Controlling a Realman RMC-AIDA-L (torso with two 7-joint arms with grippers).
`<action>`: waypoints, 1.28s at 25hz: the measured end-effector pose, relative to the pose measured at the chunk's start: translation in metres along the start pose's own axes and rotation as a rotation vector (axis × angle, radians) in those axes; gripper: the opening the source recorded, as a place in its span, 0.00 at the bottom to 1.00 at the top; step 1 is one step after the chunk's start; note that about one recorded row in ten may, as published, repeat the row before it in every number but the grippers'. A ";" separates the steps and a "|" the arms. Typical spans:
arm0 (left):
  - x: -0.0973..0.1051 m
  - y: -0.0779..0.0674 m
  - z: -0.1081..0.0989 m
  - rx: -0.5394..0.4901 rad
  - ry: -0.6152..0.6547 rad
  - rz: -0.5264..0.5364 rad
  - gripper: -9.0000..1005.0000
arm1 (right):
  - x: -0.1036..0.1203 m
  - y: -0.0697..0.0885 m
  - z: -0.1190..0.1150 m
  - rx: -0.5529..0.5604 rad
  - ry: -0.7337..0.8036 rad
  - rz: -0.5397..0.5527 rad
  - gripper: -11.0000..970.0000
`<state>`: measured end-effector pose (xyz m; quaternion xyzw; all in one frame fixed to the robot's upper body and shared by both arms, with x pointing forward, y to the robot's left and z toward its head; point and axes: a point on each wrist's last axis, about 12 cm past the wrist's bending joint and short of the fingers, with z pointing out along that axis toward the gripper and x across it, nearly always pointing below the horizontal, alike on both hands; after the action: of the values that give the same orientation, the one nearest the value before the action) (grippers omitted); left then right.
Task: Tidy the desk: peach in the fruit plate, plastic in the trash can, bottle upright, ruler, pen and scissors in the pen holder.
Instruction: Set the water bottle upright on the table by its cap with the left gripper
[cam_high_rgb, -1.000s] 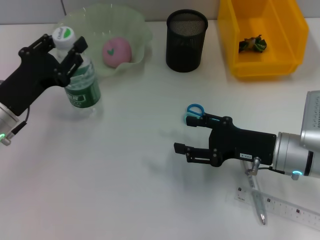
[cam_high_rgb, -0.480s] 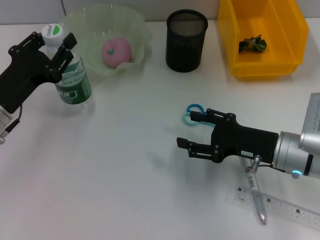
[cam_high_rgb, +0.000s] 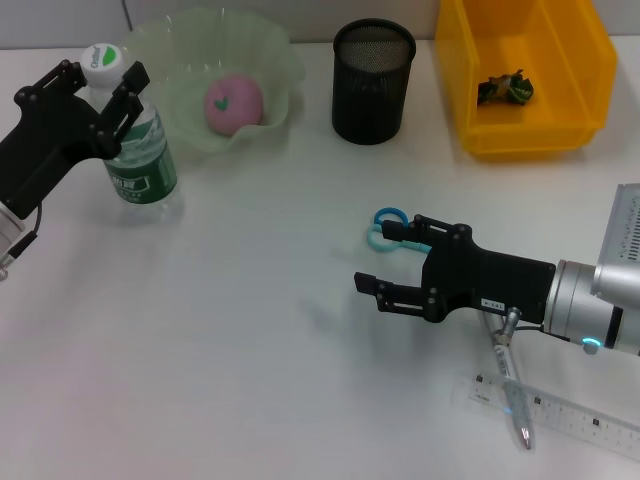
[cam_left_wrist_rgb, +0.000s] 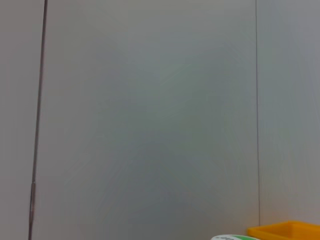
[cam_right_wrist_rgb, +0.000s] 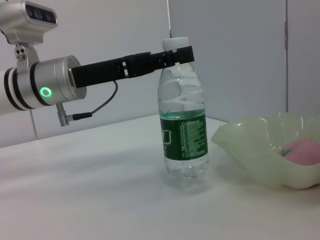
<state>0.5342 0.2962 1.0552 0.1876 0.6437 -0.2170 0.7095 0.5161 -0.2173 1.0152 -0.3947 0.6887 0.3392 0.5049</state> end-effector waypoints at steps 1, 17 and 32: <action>0.000 0.000 0.000 -0.003 0.001 0.004 0.45 | 0.000 0.000 0.000 0.000 0.000 -0.001 0.77; 0.001 0.009 0.006 -0.057 0.032 0.022 0.45 | -0.001 -0.001 0.001 0.001 -0.002 -0.002 0.76; 0.004 0.011 0.009 -0.076 0.061 0.030 0.45 | -0.002 -0.003 0.002 0.008 0.007 -0.007 0.76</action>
<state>0.5478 0.3003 1.0520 0.1767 0.6700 -0.1760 0.6992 0.5198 -0.2164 1.0159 -0.3963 0.6903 0.3334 0.5052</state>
